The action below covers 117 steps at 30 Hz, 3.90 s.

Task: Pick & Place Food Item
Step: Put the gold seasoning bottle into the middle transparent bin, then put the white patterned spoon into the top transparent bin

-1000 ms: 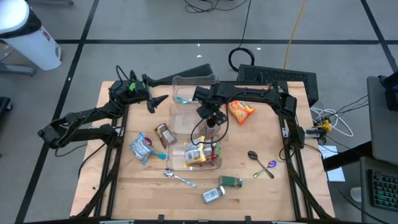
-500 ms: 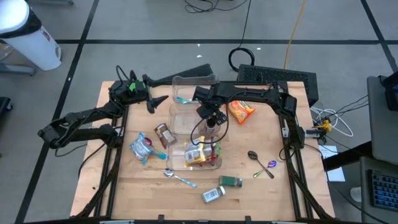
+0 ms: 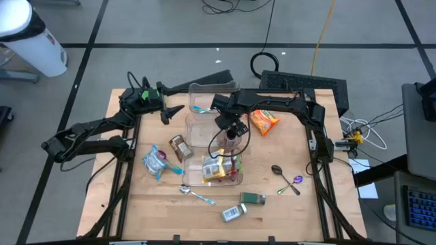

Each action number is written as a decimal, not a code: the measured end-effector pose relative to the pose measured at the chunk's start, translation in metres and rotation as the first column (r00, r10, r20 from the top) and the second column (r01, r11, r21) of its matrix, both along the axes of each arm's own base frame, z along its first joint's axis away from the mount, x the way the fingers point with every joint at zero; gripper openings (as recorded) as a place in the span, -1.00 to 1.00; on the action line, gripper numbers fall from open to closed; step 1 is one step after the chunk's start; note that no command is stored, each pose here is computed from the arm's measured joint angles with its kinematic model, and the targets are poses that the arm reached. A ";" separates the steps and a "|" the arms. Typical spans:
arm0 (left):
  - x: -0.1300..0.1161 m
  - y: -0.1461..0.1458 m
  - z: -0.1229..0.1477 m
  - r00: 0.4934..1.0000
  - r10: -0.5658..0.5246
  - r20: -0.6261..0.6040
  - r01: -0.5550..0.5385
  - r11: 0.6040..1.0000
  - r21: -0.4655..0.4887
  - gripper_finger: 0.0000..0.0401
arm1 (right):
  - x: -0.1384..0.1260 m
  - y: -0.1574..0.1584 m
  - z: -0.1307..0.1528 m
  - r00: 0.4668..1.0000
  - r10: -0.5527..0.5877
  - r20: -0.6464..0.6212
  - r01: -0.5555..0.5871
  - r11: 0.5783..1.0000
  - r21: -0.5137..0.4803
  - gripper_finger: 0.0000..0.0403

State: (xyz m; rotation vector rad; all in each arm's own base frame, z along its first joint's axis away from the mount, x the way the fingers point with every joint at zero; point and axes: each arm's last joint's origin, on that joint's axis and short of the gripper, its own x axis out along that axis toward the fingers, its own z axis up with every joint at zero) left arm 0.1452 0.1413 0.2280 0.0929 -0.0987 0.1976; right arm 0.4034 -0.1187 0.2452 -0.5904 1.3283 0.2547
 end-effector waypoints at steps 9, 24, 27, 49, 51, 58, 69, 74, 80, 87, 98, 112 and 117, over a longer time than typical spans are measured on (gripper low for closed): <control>0.000 0.000 0.000 1.000 0.000 0.000 0.000 1.000 0.000 0.79 | 0.001 0.000 0.000 1.000 0.007 0.012 -0.007 1.000 -0.006 0.49; 0.000 0.000 0.000 1.000 0.000 0.000 0.000 1.000 0.000 0.79 | 0.001 -0.001 0.001 1.000 -0.001 0.006 0.001 1.000 -0.029 0.51; 0.000 0.000 0.000 1.000 0.000 0.000 0.000 1.000 0.000 0.79 | 0.001 -0.002 0.001 1.000 -0.009 0.009 0.009 1.000 -0.028 0.58; 0.000 0.000 0.000 1.000 -0.003 -0.001 0.003 1.000 0.000 0.79 | -0.019 0.006 0.049 0.988 -0.088 0.123 0.098 0.992 -0.079 0.67; 0.000 0.000 0.000 1.000 -0.003 0.000 0.003 1.000 0.001 0.79 | -0.022 0.007 0.055 0.982 -0.118 0.146 0.129 0.989 -0.068 0.66; 0.000 0.000 0.002 1.000 0.015 0.025 -0.014 1.000 -0.010 0.79 | -0.029 0.009 0.076 0.912 -0.305 0.273 0.311 0.950 0.024 0.66; -0.001 0.002 0.004 0.993 0.092 0.072 -0.082 0.987 -0.142 0.79 | -0.044 0.016 0.053 0.805 -0.379 0.457 0.363 0.923 0.128 0.66; 0.000 0.002 0.004 0.993 0.094 0.077 -0.080 0.983 -0.168 0.79 | -0.061 0.028 0.050 0.709 -0.262 0.654 0.276 0.958 0.085 0.66; 0.001 0.001 0.003 0.993 0.082 0.083 -0.061 0.972 -0.227 0.79 | -0.086 0.048 0.068 0.403 -0.171 0.899 0.200 0.975 0.096 0.66; 0.004 -0.002 0.003 0.995 0.062 0.081 -0.043 0.975 -0.220 0.79 | -0.125 0.071 0.061 0.007 -0.147 0.989 0.099 0.984 0.146 0.66; 0.006 -0.004 0.003 0.996 0.043 0.081 -0.024 0.975 -0.222 0.79 | -0.180 0.099 0.022 -0.170 -0.382 0.909 -0.110 0.924 0.367 0.65; 0.006 -0.004 0.003 0.996 0.042 0.080 -0.024 0.975 -0.220 0.79 | -0.187 0.116 0.006 -0.069 -0.404 0.912 -0.155 0.908 0.390 0.66; 0.006 -0.004 0.003 0.996 0.043 0.080 -0.024 0.975 -0.220 0.79 | -0.187 0.118 0.005 -0.060 -0.429 0.901 -0.174 0.894 0.414 0.66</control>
